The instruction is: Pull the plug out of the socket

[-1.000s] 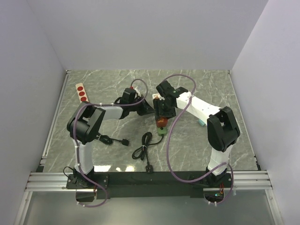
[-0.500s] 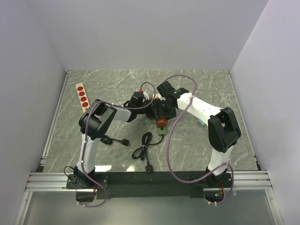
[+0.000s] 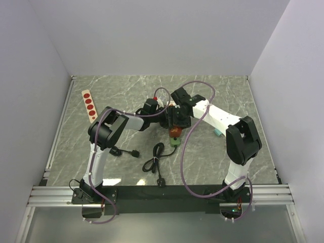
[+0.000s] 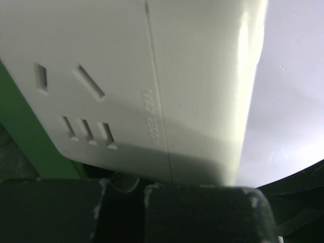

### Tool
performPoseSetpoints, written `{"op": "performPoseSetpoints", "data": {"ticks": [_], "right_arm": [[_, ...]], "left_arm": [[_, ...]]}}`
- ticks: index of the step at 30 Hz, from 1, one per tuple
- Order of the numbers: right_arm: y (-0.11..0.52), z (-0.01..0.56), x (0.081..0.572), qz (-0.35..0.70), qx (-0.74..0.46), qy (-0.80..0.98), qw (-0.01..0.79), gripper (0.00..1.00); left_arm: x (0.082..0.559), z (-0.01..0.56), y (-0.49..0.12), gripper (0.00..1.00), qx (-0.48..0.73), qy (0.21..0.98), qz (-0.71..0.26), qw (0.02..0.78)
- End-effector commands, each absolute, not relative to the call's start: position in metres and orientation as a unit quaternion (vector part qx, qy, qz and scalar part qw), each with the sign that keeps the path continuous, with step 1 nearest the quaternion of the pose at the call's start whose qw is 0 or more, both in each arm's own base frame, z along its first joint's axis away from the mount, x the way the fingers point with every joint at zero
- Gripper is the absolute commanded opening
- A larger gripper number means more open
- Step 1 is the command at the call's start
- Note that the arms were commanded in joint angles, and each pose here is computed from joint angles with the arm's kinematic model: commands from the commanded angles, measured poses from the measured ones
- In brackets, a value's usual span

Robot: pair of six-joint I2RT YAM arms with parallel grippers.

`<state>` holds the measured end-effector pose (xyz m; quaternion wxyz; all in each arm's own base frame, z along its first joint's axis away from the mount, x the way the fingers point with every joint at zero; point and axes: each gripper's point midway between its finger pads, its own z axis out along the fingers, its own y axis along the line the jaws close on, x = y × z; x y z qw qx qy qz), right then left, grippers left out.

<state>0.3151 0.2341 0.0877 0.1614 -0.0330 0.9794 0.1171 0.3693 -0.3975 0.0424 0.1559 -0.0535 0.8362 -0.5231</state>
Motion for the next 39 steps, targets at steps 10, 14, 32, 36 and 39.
{"op": "performPoseSetpoints", "data": {"ticks": [10,14,32,36,39], "right_arm": [[0.223,0.172,0.336,0.142,0.012,0.952,0.27,0.0],[0.217,0.187,0.336,0.138,0.013,0.95,0.281,0.0],[0.221,0.151,0.33,0.141,0.004,0.956,0.257,0.0],[0.224,0.111,0.326,0.129,0.004,0.964,0.233,0.25],[0.234,0.1,0.322,0.137,-0.006,0.965,0.225,0.53]], "left_arm": [[0.292,-0.105,-0.331,0.01,-0.063,0.933,-0.352,0.042],[0.291,-0.106,-0.331,0.01,-0.055,0.933,-0.352,0.043],[0.29,-0.106,-0.331,0.01,-0.042,0.933,-0.354,0.043],[0.289,-0.107,-0.332,0.0,-0.043,0.932,-0.358,0.04],[0.287,-0.107,-0.333,0.0,-0.043,0.931,-0.36,0.038]]}}
